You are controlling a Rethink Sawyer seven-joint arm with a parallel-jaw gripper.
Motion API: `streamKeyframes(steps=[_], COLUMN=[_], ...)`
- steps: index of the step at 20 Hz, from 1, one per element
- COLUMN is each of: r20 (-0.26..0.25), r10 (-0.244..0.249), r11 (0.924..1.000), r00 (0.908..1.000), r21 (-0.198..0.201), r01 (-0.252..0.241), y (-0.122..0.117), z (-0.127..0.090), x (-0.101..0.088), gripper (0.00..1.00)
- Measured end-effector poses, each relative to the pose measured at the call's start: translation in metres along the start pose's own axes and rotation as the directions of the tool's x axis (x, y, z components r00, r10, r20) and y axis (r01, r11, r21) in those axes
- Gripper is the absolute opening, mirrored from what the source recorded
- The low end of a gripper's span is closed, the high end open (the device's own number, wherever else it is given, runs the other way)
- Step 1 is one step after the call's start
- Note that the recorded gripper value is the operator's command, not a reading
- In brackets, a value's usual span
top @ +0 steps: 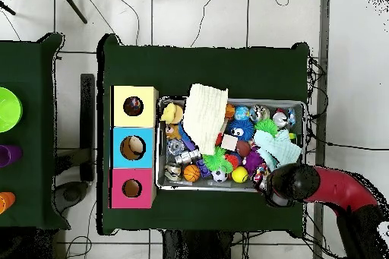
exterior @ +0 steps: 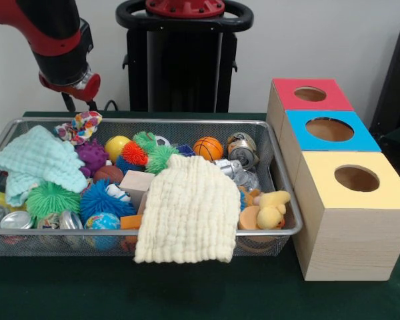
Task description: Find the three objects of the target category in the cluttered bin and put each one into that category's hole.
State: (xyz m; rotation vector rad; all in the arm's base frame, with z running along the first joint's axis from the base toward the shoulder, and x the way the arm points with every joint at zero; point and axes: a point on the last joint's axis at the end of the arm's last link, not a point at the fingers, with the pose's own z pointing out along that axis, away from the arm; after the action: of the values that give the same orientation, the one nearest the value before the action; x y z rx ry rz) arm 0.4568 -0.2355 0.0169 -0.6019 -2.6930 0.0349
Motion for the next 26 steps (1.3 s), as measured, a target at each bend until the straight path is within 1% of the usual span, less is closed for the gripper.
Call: streamKeyframes(steps=[12, 23, 26], r20=[-0.002, -0.033, -0.04], r10=[0.017, 0.02, 0.024], r11=[0.9998, 0.9996, 0.9995], r00=[0.9999, 0.9992, 0.9989], r21=[0.006, 0.019, 0.023], r01=[-0.017, -0.02, -0.023], y=[0.001, 0.005, 0.005], z=[-0.011, -0.019, -0.026], x=[-0.015, -0.016, -0.016], gripper=[1.0, 1.0, 1.0])
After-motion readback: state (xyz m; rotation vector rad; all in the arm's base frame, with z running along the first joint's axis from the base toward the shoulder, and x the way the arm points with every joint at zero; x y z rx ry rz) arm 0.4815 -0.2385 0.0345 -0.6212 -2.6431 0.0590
